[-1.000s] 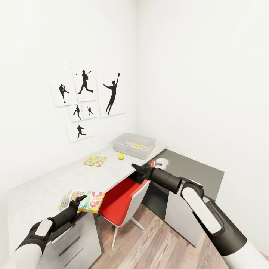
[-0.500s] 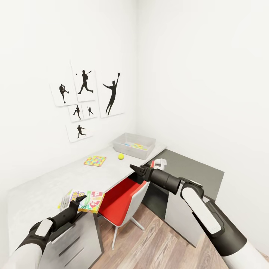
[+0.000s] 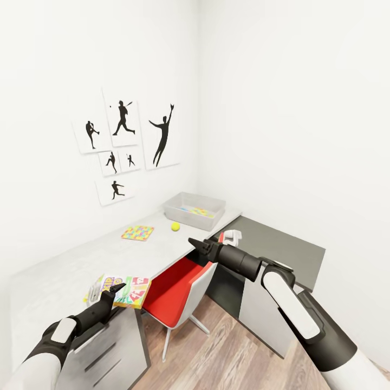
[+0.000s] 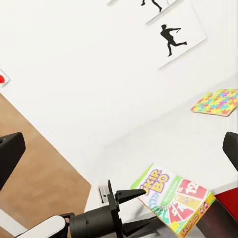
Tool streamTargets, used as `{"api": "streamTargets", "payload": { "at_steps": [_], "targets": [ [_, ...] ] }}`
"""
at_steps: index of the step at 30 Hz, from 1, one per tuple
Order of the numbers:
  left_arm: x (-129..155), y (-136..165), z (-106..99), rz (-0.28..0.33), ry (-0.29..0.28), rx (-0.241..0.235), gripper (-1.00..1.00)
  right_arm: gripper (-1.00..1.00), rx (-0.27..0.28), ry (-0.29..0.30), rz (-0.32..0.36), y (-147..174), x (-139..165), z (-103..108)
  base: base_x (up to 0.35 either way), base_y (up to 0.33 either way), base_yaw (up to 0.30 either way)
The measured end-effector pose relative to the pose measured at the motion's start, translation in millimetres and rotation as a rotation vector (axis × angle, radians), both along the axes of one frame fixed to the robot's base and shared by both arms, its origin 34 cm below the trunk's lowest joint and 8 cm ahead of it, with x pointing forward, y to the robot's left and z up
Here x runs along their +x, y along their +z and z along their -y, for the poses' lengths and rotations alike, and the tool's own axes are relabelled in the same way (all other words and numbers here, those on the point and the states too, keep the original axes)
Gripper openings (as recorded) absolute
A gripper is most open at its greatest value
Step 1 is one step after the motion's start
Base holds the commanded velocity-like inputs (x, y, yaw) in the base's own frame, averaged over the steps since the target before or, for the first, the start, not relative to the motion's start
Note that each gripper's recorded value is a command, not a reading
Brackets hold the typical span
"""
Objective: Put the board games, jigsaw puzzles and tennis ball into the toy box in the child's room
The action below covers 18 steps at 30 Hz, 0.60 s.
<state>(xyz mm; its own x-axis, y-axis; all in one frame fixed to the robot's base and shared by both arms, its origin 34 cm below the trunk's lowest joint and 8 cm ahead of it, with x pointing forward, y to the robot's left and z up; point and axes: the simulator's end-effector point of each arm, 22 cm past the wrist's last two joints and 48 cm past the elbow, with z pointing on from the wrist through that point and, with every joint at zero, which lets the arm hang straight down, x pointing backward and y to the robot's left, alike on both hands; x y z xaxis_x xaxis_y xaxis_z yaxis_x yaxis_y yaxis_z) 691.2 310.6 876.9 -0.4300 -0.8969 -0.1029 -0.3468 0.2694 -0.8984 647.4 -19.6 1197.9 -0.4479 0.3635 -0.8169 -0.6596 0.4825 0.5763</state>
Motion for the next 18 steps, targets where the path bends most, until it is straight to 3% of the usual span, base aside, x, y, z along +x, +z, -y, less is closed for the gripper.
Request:
{"api": "streamTargets", "payload": {
  "at_steps": [18],
  "targets": [
    [0.8, -2.8, 0.2, 0.000, 0.000, 0.000, 1.00, 1.00, -0.006, -0.016, -0.004, -6.5, 4.7, 2.5, 0.000, 0.000, 0.000]
  ]
}}
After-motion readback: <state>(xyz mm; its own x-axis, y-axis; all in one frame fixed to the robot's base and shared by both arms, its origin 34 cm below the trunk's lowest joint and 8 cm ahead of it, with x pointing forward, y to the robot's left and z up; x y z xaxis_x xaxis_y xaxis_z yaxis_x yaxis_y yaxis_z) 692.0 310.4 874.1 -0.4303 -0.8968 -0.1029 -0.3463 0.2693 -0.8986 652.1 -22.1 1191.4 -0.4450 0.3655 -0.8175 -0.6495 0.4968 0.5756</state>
